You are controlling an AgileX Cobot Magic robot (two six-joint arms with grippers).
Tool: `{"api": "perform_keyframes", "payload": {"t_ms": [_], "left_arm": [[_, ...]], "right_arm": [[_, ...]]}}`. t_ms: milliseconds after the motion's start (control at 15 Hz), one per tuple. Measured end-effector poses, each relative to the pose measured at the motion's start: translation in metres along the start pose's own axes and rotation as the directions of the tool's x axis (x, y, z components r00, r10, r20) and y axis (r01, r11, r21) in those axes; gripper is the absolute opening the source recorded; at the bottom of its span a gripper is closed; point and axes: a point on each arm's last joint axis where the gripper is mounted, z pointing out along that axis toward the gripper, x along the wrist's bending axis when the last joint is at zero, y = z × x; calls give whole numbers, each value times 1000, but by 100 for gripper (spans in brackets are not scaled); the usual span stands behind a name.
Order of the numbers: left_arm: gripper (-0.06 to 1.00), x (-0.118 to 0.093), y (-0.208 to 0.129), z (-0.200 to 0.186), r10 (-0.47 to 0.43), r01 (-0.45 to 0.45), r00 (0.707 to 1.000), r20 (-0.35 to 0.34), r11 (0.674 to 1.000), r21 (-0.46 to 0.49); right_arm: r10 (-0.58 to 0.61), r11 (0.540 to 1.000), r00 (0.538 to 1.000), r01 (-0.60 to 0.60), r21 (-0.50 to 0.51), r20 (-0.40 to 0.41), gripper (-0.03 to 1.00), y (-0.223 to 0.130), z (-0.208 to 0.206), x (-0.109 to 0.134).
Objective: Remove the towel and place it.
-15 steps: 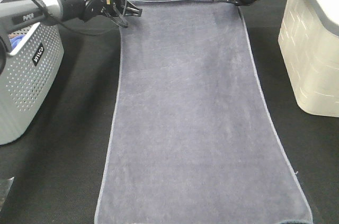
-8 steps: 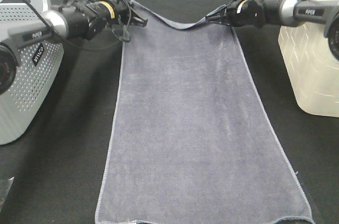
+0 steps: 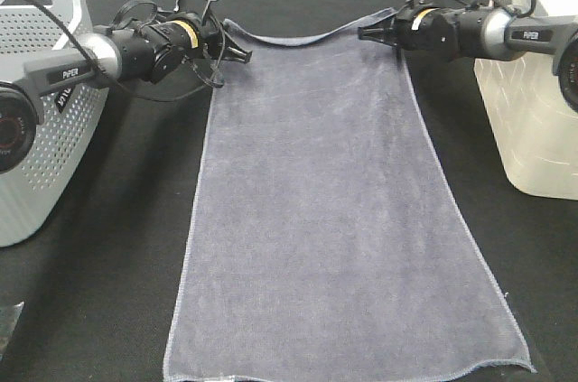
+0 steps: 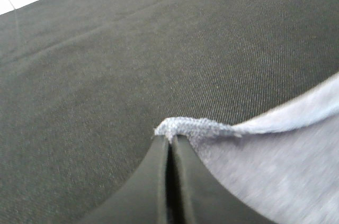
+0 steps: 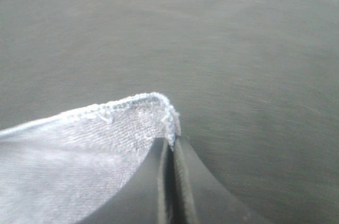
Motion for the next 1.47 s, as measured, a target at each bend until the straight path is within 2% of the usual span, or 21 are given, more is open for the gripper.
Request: {"api": "perform_keyframes", "payload": {"t_ms": [200,267,333,533,600,733,933,1067,1267,1333,1467], "left_arm": [[1,1,-3,0,-46,47,999,-16,998,37],[6,1,-4,0,-57,58,998,-18,998,39],[15,2,-4,0,-71,72,997,-20,996,44],[60,2,-7,0,-122,124,992,-32,990,71],[67,2,-7,0,-143,145,989,-33,987,70],[70,5,-7,0,-178,180,983,-40,981,68],[71,11,3,-3,-245,247,969,-42,969,31],[71,18,31,-10,-300,298,953,-32,954,-43],[71,35,73,-25,-418,411,908,-26,902,-134],[71,40,87,-31,-433,425,901,-30,893,-148],[71,46,120,-48,-429,418,902,-49,896,-149]], "right_arm": [[14,1000,1000,-14,1,7,2,0,0,-4],[14,1000,1000,-14,3,7,9,0,0,-4],[18,1000,1000,-18,9,8,15,-1,0,-4],[21,1000,1000,-21,20,10,43,-2,0,-4],[27,999,1000,-27,20,10,49,-2,0,-4],[41,999,999,-41,30,12,52,-3,0,-4],[46,994,999,-48,100,25,53,-5,-3,-6],[46,989,998,-51,138,35,53,3,-9,-7],[80,980,996,-87,178,49,53,26,-25,-8],[94,976,994,-103,190,52,53,33,-31,-9],[122,965,991,-132,227,59,53,49,-44,-9]]}}
